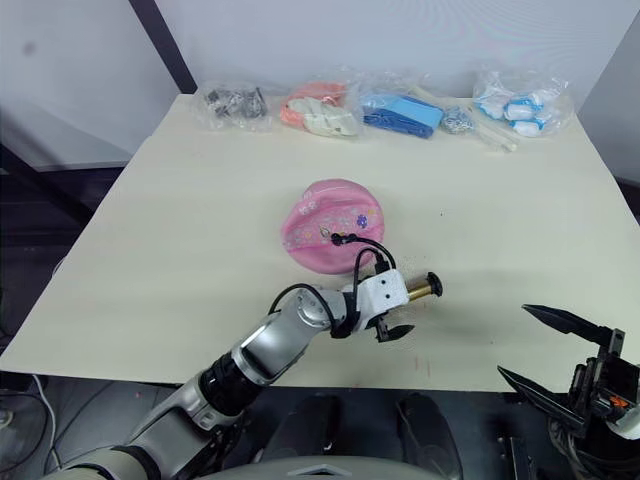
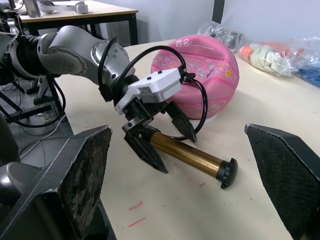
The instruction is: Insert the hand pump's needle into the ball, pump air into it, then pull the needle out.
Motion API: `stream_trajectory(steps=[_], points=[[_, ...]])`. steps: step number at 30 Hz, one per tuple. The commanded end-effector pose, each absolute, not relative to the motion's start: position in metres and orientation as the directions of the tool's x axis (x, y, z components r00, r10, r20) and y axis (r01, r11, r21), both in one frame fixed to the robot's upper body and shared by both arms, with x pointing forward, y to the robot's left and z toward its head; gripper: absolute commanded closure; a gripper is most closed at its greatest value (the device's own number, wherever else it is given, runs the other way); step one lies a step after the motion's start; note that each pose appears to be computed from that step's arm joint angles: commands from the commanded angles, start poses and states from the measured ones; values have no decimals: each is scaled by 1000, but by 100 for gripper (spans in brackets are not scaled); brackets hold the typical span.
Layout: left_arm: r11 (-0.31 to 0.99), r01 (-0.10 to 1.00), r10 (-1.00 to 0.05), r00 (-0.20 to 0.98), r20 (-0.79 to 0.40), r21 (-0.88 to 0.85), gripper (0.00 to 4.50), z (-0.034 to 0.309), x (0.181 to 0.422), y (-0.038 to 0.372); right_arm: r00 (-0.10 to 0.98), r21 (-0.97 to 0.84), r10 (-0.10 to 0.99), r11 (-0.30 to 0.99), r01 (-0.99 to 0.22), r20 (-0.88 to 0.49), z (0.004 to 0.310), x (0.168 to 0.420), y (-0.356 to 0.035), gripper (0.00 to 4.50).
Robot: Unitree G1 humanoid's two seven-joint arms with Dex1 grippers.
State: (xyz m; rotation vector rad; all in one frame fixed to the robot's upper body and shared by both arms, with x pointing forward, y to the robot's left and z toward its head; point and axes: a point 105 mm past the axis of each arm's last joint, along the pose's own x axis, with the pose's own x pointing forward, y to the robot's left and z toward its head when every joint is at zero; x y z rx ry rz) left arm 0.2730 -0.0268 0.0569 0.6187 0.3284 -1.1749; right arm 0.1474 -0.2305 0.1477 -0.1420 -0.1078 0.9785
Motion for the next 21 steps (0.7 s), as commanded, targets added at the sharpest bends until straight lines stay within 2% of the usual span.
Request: stream_trajectory(steps=[1,7,15,18,21], points=[[235,933,-746,353,-565,272,15,51,269,-38,578,-212,816,569,-795,22,153,143,-237,0],[244,934,-709,357,-608,262,15,43,276,-40,587,-219,809,576,-787,18,151,142,-239,0],[221,949,-722,313,-617,223,15,41,271,-43,590,-220,808,578,-786,13,150,141,-239,0],[233,944,-720,329,-611,233,92,43,275,-41,591,-219,807,577,-787,0,149,139,-241,0],[233,945,-726,327,-605,231,239,44,276,-41,592,-220,806,577,-787,-7,148,139,-242,0]])
